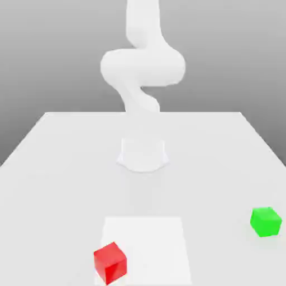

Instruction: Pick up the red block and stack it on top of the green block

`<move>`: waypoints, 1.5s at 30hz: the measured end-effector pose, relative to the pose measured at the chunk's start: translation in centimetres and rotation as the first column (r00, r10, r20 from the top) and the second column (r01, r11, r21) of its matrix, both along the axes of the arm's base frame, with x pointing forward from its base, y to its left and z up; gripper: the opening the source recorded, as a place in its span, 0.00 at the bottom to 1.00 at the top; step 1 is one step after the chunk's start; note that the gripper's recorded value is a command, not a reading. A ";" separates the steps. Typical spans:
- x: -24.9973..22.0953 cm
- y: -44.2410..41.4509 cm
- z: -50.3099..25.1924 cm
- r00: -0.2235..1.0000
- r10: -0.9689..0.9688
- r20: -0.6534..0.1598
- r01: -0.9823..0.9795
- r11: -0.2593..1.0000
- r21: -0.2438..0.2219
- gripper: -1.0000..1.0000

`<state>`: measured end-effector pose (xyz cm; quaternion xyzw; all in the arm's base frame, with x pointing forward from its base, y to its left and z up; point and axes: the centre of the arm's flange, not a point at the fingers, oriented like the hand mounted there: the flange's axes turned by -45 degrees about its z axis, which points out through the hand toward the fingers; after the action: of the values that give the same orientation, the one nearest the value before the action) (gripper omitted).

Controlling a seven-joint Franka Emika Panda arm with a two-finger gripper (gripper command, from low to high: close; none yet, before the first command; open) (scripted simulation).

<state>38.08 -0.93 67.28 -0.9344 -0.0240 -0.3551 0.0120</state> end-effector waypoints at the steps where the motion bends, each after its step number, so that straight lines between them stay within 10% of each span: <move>1: 1.4 -0.3 -1.7 0.999 0.027 -0.031 -0.027 1.000 -0.003 0.50; 13: 10.9 -2.4 -23.9 0.893 0.276 -0.356 -0.303 0.953 -0.021 0.50; 30: 8.9 -5.8 -51.7 0.637 0.394 -0.662 -0.556 0.830 -0.041 0.50; 31: 8.8 -5.8 -52.5 0.637 0.394 -0.663 -0.556 0.830 -0.040 0.00; 45: 8.9 -0.4 -46.2 0.594 0.456 -0.663 -0.628 0.778 -0.028 0.00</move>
<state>46.95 -1.31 21.06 -0.9367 -0.3502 0.0016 0.0057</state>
